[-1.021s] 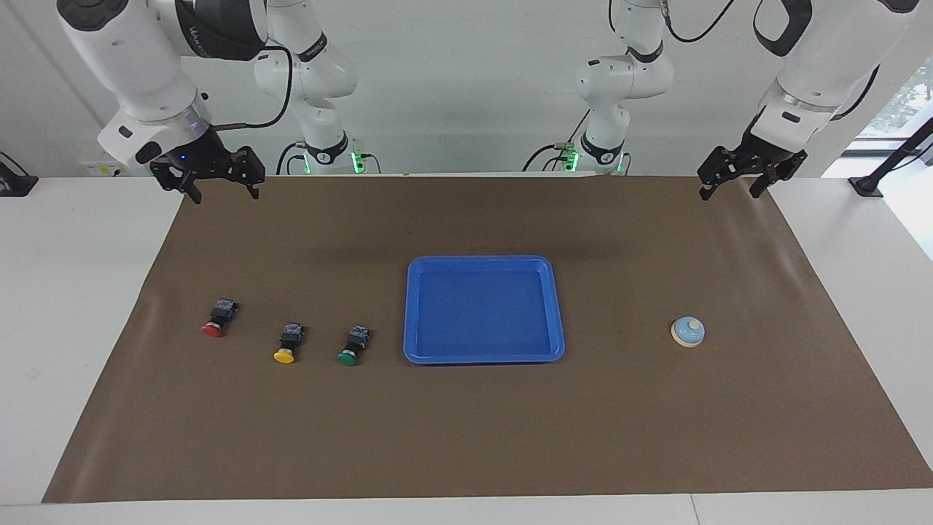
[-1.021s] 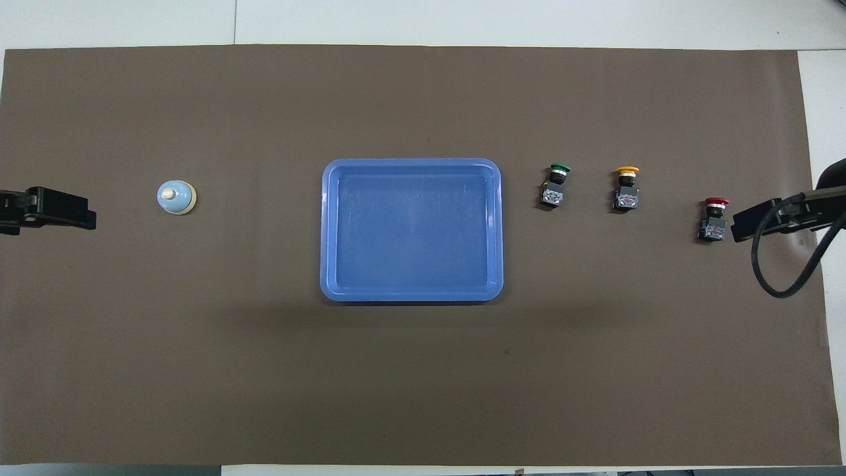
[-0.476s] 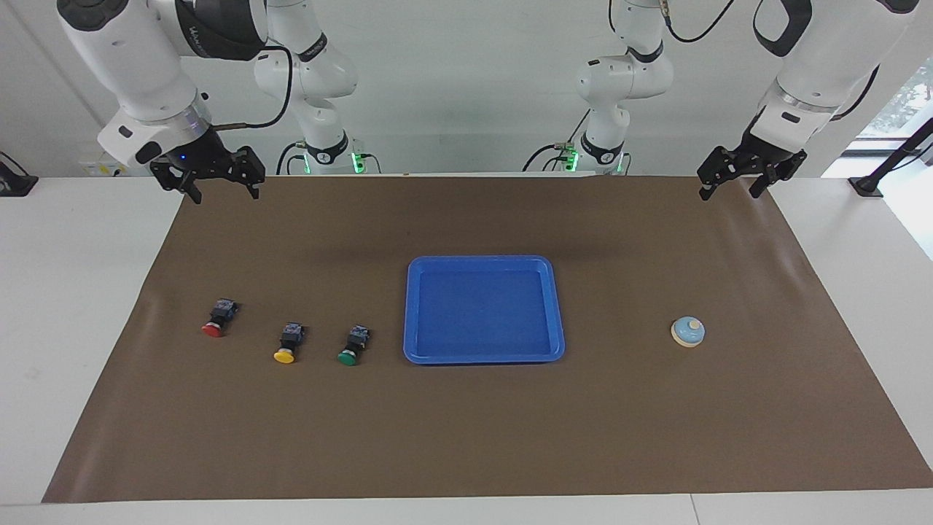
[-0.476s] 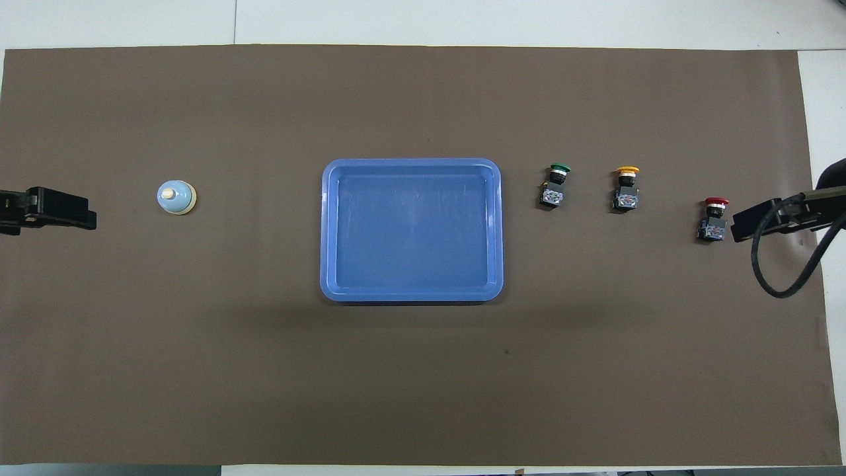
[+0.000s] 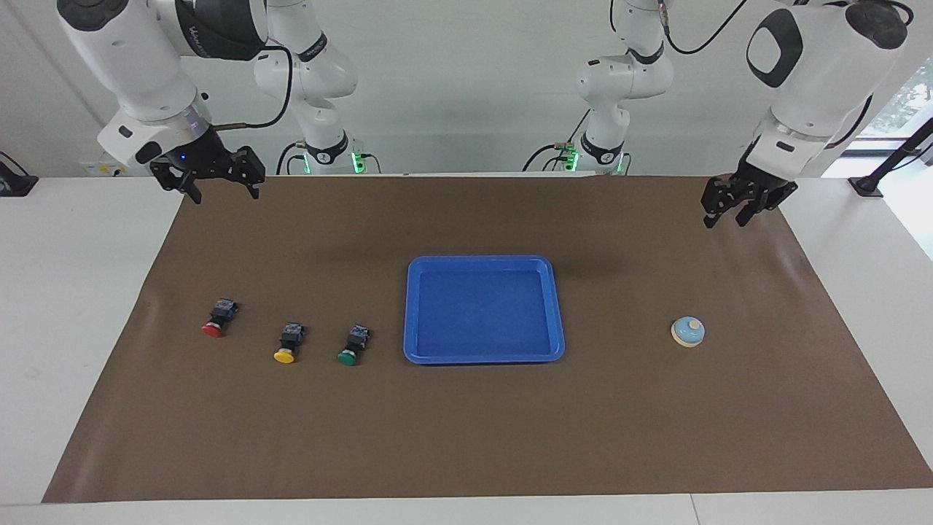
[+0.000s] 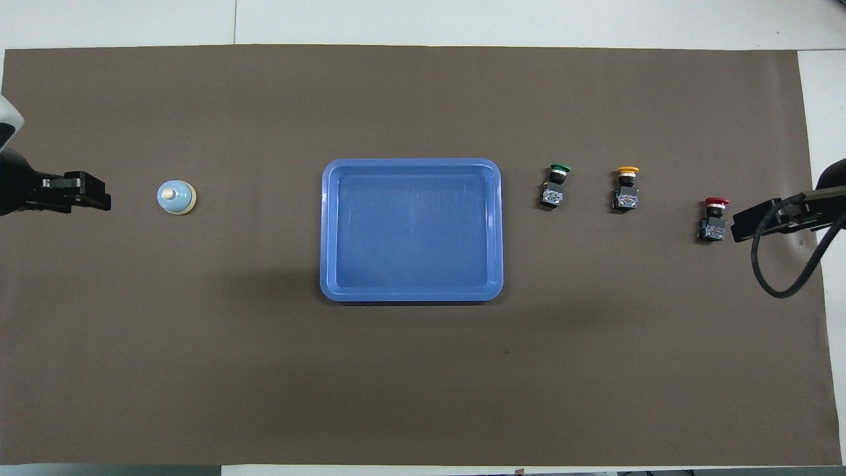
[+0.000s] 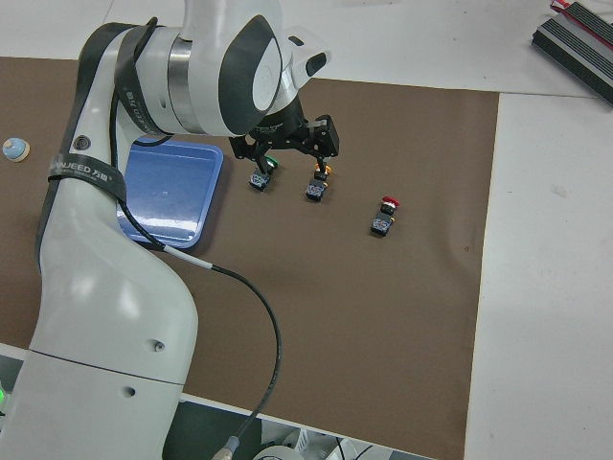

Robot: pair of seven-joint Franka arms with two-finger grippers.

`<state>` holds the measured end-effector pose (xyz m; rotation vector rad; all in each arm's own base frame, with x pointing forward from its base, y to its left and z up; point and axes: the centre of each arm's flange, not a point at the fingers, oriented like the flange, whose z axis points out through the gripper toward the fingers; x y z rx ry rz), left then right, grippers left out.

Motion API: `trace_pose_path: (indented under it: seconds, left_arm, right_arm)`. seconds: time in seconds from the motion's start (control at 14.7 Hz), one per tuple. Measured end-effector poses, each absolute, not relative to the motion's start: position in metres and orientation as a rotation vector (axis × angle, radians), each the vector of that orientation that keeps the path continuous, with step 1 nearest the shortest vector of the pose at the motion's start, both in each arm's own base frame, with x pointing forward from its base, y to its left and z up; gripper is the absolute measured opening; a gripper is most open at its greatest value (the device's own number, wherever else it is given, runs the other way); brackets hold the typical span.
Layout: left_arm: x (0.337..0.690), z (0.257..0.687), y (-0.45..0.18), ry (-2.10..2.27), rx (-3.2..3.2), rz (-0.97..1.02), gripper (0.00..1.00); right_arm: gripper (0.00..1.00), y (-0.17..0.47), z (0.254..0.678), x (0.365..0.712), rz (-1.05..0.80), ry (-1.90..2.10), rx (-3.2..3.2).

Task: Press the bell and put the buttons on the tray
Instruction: 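Move the left gripper down onto the white bell and press it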

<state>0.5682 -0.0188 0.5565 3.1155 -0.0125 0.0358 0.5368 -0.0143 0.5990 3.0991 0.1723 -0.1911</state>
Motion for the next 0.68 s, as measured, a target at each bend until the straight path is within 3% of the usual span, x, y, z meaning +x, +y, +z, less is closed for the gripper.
trace_pose_path:
  seconds: [0.27, 0.68]
  left_arm:
    - [0.599, 0.487, -0.015, 0.003, 3.111, 0.049, 0.03]
    - [0.616, 0.405, -0.001, 0.046, 3.107, 0.123, 0.01]
  right_arm:
    - [1.00, -0.014, 0.599, 0.537, -0.191, 0.172, 3.099]
    - [1.00, -0.014, 0.599, 0.537, -0.191, 0.172, 3.099]
